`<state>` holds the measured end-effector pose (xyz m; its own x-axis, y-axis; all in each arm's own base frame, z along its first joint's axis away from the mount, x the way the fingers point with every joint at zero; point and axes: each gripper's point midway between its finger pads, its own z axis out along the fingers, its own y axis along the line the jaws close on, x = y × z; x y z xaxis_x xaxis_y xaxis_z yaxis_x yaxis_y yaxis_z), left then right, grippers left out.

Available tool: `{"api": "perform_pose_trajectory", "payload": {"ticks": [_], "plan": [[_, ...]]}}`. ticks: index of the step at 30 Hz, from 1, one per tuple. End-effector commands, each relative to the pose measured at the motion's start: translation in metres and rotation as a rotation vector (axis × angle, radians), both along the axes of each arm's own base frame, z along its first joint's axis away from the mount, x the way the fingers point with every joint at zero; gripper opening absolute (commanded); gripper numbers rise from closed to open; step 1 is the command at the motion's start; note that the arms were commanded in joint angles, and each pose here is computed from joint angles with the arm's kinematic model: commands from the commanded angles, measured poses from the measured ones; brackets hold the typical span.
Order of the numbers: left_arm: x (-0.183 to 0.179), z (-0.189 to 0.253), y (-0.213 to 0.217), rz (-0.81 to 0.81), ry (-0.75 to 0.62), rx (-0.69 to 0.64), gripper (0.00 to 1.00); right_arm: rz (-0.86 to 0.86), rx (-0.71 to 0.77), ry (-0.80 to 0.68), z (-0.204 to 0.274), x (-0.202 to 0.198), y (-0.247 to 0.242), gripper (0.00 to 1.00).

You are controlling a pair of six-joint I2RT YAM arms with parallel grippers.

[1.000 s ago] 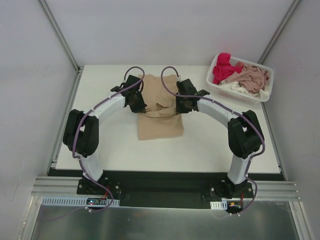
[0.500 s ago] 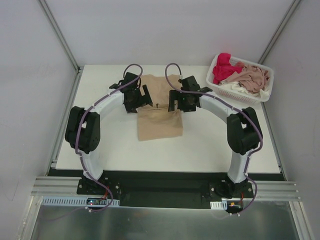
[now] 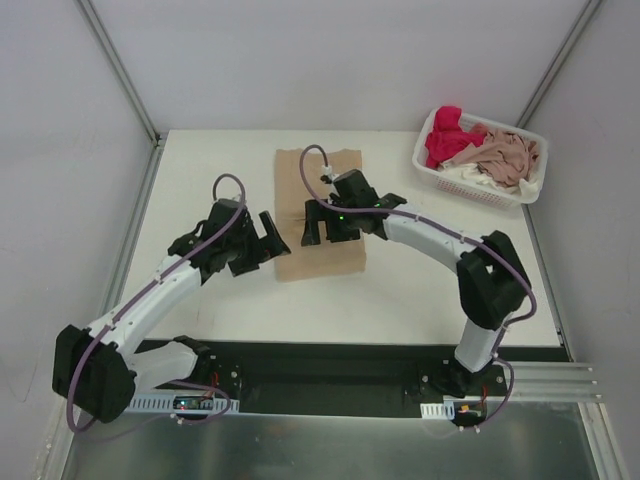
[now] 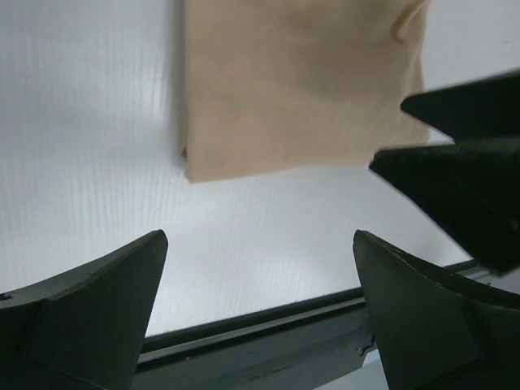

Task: Fold and stack the t-shirts
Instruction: Fold the folded rectangular tshirt in 1/3 of the way

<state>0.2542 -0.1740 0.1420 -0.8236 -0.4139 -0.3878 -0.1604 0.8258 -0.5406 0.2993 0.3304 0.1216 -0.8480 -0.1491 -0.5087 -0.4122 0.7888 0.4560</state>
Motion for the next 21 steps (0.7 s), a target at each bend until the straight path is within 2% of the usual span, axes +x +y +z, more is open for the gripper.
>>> {"api": "perform_pose_trajectory", "payload": {"ticks": [1, 3, 4, 5, 6, 9, 11, 12, 14, 15, 17, 18, 19, 20, 21], "plan": [[-0.029, -0.021, 0.011, 0.072, 0.045, -0.015, 0.99, -0.008, 0.075, 0.034, -0.011, 0.023, 0.048, 0.97], [-0.04, -0.027, 0.014, 0.079, 0.055, -0.033, 0.99, -0.016, 0.102, 0.009, -0.002, 0.043, 0.066, 0.97], [-0.043, -0.029, 0.015, 0.082, 0.058, -0.038, 0.99, -0.024, 0.077, 0.033, -0.024, 0.051, 0.073, 0.97], [-0.049, -0.033, 0.017, 0.088, 0.066, -0.044, 0.99, -0.027, 0.111, -0.026, -0.004, 0.072, 0.086, 0.97], [-0.051, -0.035, 0.017, 0.092, 0.069, -0.049, 0.99, -0.035, 0.088, -0.022, -0.024, 0.083, 0.092, 0.97], [-0.058, -0.04, 0.018, 0.09, 0.078, -0.055, 0.99, -0.086, 0.116, -0.108, -0.015, 0.138, 0.112, 0.97], [-0.06, -0.041, 0.017, 0.084, 0.088, -0.061, 0.99, -0.146, 0.097, -0.083, -0.02, 0.161, 0.104, 0.97], [-0.061, -0.041, 0.016, 0.079, 0.091, -0.066, 0.99, -0.16, 0.138, -0.082, -0.009, 0.173, 0.11, 0.97], [-0.061, -0.042, 0.016, 0.071, 0.092, -0.061, 0.99, -0.158, 0.174, -0.074, 0.0, 0.177, 0.104, 0.97], [-0.061, -0.044, 0.016, 0.07, 0.097, -0.057, 0.99, -0.158, 0.2, -0.125, 0.032, 0.177, 0.099, 0.97], [-0.061, -0.046, 0.016, 0.071, 0.109, -0.052, 0.99, -0.158, 0.141, -0.182, 0.035, 0.171, 0.079, 0.97], [-0.06, -0.047, 0.016, 0.073, 0.112, -0.049, 0.99, -0.159, 0.164, -0.252, 0.077, 0.164, 0.067, 0.97], [-0.059, -0.048, 0.016, 0.076, 0.114, -0.041, 0.99, -0.163, 0.104, -0.24, 0.058, 0.154, 0.049, 0.97], [-0.057, -0.048, 0.016, 0.079, 0.118, -0.035, 0.99, -0.168, 0.099, -0.254, 0.067, 0.147, 0.039, 0.97], [-0.054, -0.049, 0.017, 0.088, 0.114, -0.025, 0.99, -0.181, 0.12, -0.299, 0.099, 0.134, 0.022, 0.97]]}}
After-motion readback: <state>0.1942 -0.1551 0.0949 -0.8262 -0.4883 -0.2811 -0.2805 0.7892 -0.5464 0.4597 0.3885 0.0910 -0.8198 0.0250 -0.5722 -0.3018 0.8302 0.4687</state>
